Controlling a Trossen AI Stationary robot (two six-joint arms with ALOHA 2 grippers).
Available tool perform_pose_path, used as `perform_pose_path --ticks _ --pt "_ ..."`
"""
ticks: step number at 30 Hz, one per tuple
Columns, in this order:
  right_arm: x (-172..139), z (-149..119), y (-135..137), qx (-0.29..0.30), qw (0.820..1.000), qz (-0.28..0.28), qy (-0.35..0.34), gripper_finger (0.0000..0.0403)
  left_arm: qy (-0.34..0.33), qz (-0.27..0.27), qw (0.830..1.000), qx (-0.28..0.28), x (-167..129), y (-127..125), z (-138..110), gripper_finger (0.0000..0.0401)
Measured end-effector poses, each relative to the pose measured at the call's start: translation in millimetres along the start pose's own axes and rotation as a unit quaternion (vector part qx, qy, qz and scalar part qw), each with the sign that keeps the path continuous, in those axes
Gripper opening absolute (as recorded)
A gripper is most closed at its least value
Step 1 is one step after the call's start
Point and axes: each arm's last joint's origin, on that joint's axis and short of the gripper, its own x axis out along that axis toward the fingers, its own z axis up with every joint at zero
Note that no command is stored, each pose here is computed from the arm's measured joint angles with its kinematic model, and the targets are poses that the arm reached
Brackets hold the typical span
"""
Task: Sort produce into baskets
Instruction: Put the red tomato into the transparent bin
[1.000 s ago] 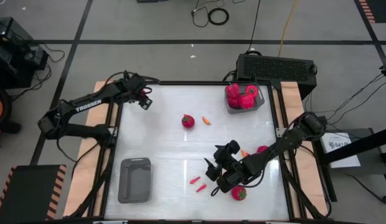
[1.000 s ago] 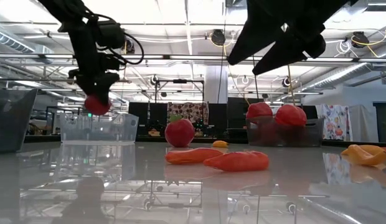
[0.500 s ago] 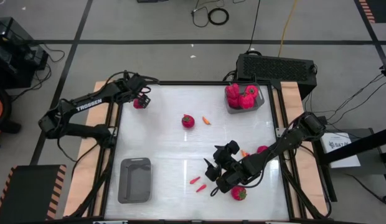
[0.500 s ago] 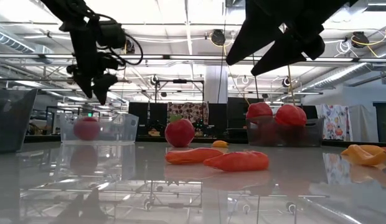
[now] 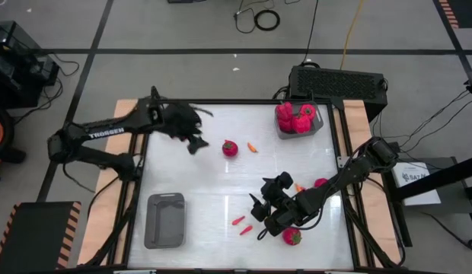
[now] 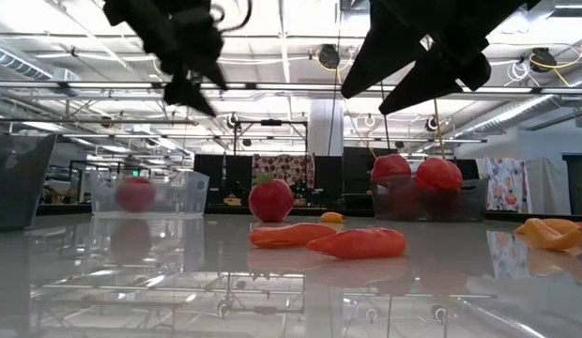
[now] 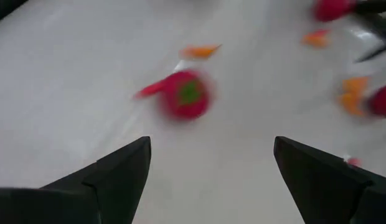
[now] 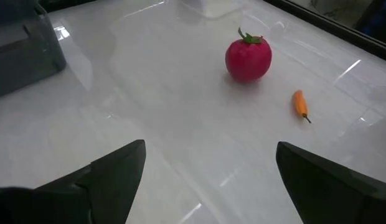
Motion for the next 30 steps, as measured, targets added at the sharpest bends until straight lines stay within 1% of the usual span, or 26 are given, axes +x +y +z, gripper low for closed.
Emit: perform_pose_path --ticks 3,5,7,10,11,13,15,20,23,27,30 --pt "-1 0 1 0.006 1.0 0.003 0.001 0.0352 -0.042 -0.011 0.997 0.056 10 -27 1 0.0345" --pt "-1 0 2 0.009 1.0 0.011 0.008 0.0352 -0.062 0.007 0.993 0.098 19 -40 1 0.0345" --pt "-1 -1 2 0.008 1.0 0.011 0.01 0.0352 -0.067 0.029 0.987 0.146 30 -48 -2 0.0345" --pt "-1 0 2 -0.004 1.0 0.011 0.01 0.0352 -0.052 0.033 0.971 0.229 52 -55 -6 0.0345" --pt "-1 -1 2 -0.007 1.0 0.011 0.01 0.0352 -0.046 0.033 0.967 0.249 60 -57 -7 0.0345" --pt "0 0 1 -0.013 1.0 0.01 0.009 0.0352 -0.032 0.036 0.961 0.271 78 -56 -10 0.0345" --pt "1 1 1 -0.016 1.0 0.009 0.009 0.0352 -0.018 0.053 0.956 0.289 96 -54 -13 0.0345" --pt "2 1 0 -0.016 1.0 0.006 0.009 0.0352 0.017 0.13 0.929 0.346 133 -42 -23 0.0345" --pt "2 1 0 -0.017 1.0 0.006 0.01 0.0352 0.029 0.149 0.916 0.37 147 -37 -27 0.0345" --pt "2 1 0 -0.018 1.0 0.005 0.01 0.0352 0.029 0.146 0.911 0.385 160 -34 -29 0.0345" --pt "2 1 0 -0.019 1.0 0.005 0.01 0.0352 0.012 0.17 0.904 0.391 164 -33 -27 0.0345"
